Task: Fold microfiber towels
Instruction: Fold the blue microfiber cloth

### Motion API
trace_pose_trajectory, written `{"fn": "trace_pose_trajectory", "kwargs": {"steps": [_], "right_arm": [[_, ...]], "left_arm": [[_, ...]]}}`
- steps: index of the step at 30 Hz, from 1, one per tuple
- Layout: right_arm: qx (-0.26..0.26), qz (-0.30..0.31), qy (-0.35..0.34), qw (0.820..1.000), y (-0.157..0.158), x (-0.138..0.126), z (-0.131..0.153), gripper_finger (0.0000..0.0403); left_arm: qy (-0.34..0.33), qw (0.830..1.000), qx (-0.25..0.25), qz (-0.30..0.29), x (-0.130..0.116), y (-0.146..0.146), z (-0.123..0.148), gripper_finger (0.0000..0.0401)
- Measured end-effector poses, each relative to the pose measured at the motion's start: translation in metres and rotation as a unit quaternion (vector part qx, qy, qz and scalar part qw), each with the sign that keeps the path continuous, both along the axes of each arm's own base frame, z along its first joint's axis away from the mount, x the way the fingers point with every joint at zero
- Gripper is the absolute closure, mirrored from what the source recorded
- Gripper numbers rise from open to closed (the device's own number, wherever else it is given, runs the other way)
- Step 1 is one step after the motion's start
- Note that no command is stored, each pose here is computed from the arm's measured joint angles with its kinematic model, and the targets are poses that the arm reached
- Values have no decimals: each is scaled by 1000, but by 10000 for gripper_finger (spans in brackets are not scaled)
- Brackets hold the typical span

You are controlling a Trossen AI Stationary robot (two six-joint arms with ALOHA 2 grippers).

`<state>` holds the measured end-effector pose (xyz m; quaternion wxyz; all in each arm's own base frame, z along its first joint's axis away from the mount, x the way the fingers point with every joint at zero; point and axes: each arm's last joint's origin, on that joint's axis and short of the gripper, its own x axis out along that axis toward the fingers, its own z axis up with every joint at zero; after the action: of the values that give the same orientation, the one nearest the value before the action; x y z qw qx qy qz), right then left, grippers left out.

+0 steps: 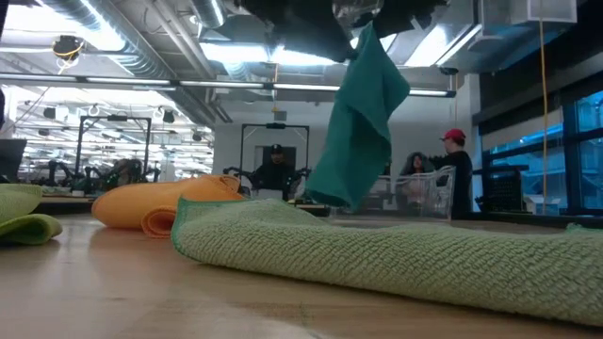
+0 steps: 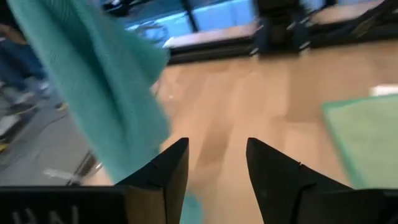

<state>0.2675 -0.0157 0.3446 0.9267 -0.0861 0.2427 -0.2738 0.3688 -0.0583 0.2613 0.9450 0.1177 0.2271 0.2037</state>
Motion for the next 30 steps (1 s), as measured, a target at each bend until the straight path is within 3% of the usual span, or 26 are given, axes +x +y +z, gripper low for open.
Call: {"fn": "trace_pose_trajectory", "kwargs": {"steps": [7,11,14,21,25,28,30], "right_arm": [[0,0,-1,1000,0,0,0,401],[-1,0,0,1000,0,0,0,401],[-1,1,1,1000,0,0,0,401],[-3,1,6,1000,0,0,-1,401],[-3,1,14,1000,0,-1,-2,401],[-3,1,13,1000,0,-1,-2,401],[-3,1,13,1000,0,-1,-2,401]], "left_arm": [[-35,998,14,46,16,0,-16,248],[-84,995,1,45,28,-3,-22,248],[-85,995,3,48,32,-4,-31,248],[-83,990,33,107,31,-3,-34,248],[-87,986,75,121,30,-9,-29,248],[-91,987,78,106,32,-7,-27,248],[-95,991,50,83,34,-1,-28,249]]}}
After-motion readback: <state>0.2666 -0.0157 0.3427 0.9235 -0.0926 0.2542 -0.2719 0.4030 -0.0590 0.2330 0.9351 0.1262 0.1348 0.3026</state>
